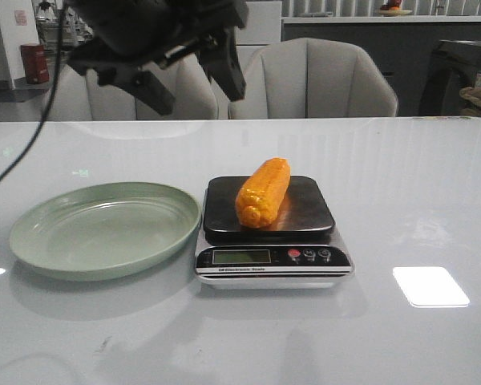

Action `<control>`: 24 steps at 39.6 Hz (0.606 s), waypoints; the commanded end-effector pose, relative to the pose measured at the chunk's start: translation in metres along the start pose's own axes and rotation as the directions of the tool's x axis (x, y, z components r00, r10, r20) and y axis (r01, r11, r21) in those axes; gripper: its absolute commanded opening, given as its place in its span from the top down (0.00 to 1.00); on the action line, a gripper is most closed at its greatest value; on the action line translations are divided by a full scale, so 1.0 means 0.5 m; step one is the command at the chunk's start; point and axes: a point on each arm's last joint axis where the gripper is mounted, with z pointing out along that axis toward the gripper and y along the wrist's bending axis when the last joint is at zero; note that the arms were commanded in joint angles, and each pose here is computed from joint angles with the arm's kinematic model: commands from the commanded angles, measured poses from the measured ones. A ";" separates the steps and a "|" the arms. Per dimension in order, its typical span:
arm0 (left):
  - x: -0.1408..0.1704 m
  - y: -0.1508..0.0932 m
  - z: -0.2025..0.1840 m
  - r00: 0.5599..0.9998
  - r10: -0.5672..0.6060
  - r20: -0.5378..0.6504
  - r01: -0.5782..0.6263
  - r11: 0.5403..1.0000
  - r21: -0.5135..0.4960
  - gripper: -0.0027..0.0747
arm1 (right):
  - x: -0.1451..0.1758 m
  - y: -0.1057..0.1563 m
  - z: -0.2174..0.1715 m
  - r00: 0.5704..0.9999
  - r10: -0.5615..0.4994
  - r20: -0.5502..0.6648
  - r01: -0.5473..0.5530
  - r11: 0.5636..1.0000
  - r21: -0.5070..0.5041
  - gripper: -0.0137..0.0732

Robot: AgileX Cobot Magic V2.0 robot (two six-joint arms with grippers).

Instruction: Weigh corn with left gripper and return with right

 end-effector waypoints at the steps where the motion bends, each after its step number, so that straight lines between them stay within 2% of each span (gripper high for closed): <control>1: -0.023 -0.016 -0.103 0.989 0.040 0.141 -0.044 0.999 0.025 0.23 | -0.012 0.001 -0.003 0.995 -0.008 0.095 0.009 1.000 -0.005 0.65; 16: 0.086 0.010 -0.311 0.944 0.164 0.286 -0.166 0.986 -0.018 0.23 | -0.012 0.001 -0.003 0.995 -0.008 0.095 0.009 1.000 -0.005 0.65; 24: 0.170 0.035 -0.379 0.919 0.194 0.343 -0.196 0.980 -0.031 0.23 | -0.012 0.001 -0.003 0.995 -0.008 0.095 0.009 1.000 -0.005 0.65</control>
